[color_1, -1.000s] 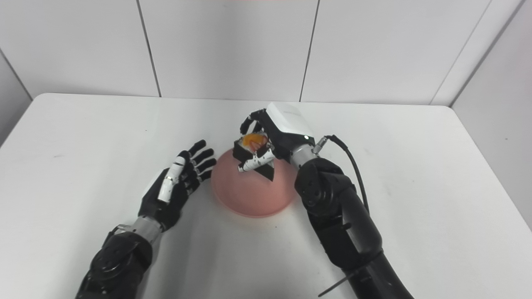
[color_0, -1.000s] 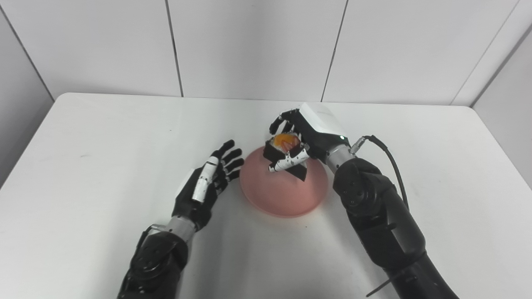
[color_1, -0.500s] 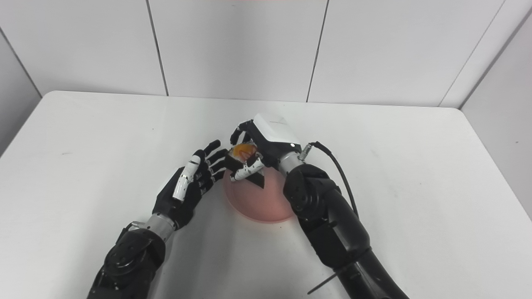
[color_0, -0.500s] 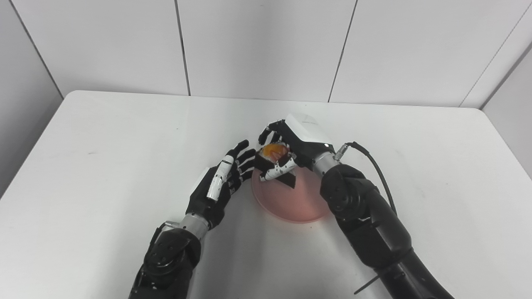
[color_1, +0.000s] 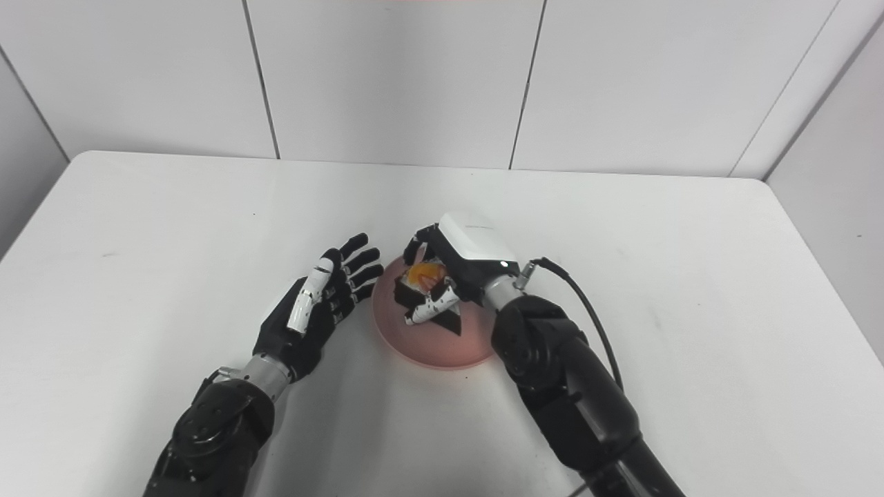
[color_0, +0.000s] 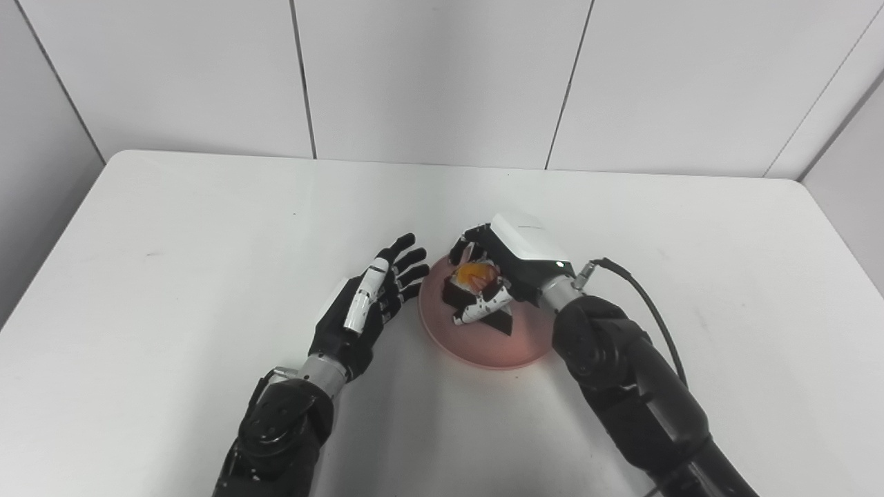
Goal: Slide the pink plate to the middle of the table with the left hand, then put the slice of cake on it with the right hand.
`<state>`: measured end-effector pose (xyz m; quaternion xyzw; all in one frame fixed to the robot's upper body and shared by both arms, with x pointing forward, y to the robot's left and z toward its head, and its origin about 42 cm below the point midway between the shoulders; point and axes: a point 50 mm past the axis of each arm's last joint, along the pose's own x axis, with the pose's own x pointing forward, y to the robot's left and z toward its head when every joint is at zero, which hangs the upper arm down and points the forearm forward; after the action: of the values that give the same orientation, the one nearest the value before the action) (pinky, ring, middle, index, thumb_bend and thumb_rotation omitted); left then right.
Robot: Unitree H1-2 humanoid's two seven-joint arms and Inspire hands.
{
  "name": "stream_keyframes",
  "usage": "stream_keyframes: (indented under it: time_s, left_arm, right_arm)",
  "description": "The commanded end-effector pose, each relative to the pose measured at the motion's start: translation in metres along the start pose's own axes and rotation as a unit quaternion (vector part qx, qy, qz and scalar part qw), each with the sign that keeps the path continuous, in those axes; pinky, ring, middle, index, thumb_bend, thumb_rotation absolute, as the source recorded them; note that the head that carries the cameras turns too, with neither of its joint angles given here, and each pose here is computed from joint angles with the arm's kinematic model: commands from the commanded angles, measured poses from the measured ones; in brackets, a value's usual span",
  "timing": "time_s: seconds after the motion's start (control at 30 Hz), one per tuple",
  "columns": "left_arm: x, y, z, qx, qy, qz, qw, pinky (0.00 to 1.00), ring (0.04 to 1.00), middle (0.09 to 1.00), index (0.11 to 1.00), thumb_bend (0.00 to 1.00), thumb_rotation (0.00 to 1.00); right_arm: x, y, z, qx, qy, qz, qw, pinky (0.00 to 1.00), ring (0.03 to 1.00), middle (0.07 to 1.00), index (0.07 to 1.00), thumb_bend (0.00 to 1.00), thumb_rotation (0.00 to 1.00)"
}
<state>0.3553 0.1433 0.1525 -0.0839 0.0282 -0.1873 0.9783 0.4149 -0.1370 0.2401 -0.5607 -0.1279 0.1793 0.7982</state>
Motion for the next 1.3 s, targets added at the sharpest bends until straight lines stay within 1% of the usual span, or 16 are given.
stream_keyframes:
  time_s: [0.0,0.03,0.1,0.17,0.23,0.4,0.57,0.67,0.73,0.8,0.83,0.93,1.07,1.2,1.23,1.27]
  left_arm:
    - [-0.009,0.004,-0.023,-0.004,0.066,0.016,0.998,0.88,0.896,0.91,0.898,0.39,1.0]
    - [-0.009,0.004,-0.022,-0.004,0.065,0.016,0.998,0.88,0.895,0.909,0.897,0.39,1.0]
    - [-0.009,0.004,-0.022,-0.002,0.066,0.016,0.998,0.88,0.892,0.908,0.894,0.4,0.99]
    - [-0.009,0.004,-0.021,-0.002,0.067,0.018,0.998,0.88,0.891,0.907,0.893,0.4,0.99]
    - [-0.009,0.004,-0.021,-0.002,0.068,0.019,0.998,0.88,0.885,0.904,0.89,0.4,0.98]
    - [-0.009,0.003,-0.019,-0.004,0.065,0.019,0.998,0.87,0.883,0.901,0.889,0.39,0.99]
    - [-0.009,0.003,-0.019,-0.002,0.067,0.019,0.998,0.87,0.884,0.902,0.889,0.39,0.99]
    - [-0.009,0.003,-0.018,-0.001,0.067,0.019,0.998,0.87,0.881,0.9,0.887,0.39,0.98]
    - [-0.009,0.003,-0.019,0.001,0.067,0.018,0.998,0.88,0.886,0.903,0.891,0.4,0.99]
    - [-0.01,0.004,-0.019,0.002,0.067,0.016,0.998,0.88,0.886,0.903,0.891,0.41,0.99]
    - [-0.01,0.004,-0.019,0.001,0.066,0.016,0.998,0.88,0.887,0.905,0.894,0.4,0.99]
    - [-0.01,0.004,-0.019,0.0,0.066,0.014,0.998,0.88,0.889,0.907,0.898,0.4,1.0]
    - [-0.01,0.004,-0.019,0.002,0.066,0.015,0.998,0.88,0.885,0.904,0.892,0.41,0.99]
    - [-0.01,0.003,-0.019,-0.001,0.065,0.016,0.998,0.87,0.885,0.905,0.895,0.4,0.98]
    - [-0.01,0.003,-0.019,0.0,0.066,0.015,0.998,0.87,0.886,0.906,0.895,0.4,0.98]
    - [-0.01,0.003,-0.019,0.0,0.066,0.015,0.998,0.87,0.888,0.907,0.895,0.39,0.99]
  right_arm:
    - [-0.003,-0.027,0.008,-0.014,-0.029,-0.042,0.999,0.29,0.373,0.421,0.542,0.52,0.0]
    - [-0.007,-0.028,0.006,-0.016,-0.027,-0.043,0.999,0.28,0.364,0.42,0.542,0.52,0.0]
    - [-0.011,-0.028,0.004,-0.018,-0.023,-0.043,0.999,0.26,0.347,0.469,0.497,0.52,0.0]
    - [-0.014,-0.024,0.001,-0.018,-0.015,-0.039,0.999,0.25,0.336,0.475,0.491,0.53,0.0]
    - [-0.016,-0.019,-0.001,-0.013,-0.004,-0.033,0.999,0.28,0.371,0.433,0.533,0.52,0.0]
    - [-0.017,-0.001,-0.008,-0.013,0.008,-0.013,1.0,0.31,0.406,0.429,0.545,0.52,0.0]
    - [-0.017,0.02,-0.016,-0.014,0.008,0.0,1.0,0.3,0.392,0.424,0.543,0.52,0.0]
    - [-0.017,0.027,-0.019,-0.014,0.013,0.008,1.0,0.3,0.387,0.422,0.543,0.52,0.0]
    - [-0.018,0.03,-0.02,-0.013,0.016,0.012,1.0,0.27,0.364,0.416,0.541,0.52,0.0]
    - [-0.018,0.033,-0.02,-0.012,0.019,0.013,1.0,0.27,0.361,0.416,0.541,0.52,0.0]
    - [-0.018,0.034,-0.021,-0.012,0.019,0.013,1.0,0.26,0.358,0.454,0.51,0.52,0.0]
    - [-0.019,0.036,-0.02,-0.013,0.018,0.013,1.0,0.25,0.351,0.478,0.491,0.53,0.0]
    - [-0.02,0.035,-0.019,-0.011,0.012,0.009,1.0,0.21,0.293,0.475,0.489,0.53,0.0]
    - [-0.02,0.031,-0.016,-0.014,0.008,0.001,1.0,0.28,0.384,0.484,0.492,0.52,0.01]
    - [-0.021,0.028,-0.015,-0.027,0.005,-0.003,1.0,0.31,0.428,0.527,0.548,0.56,0.1]
    - [-0.022,0.026,-0.014,-0.037,0.004,-0.007,0.999,0.38,0.533,0.641,0.7,0.68,0.37]
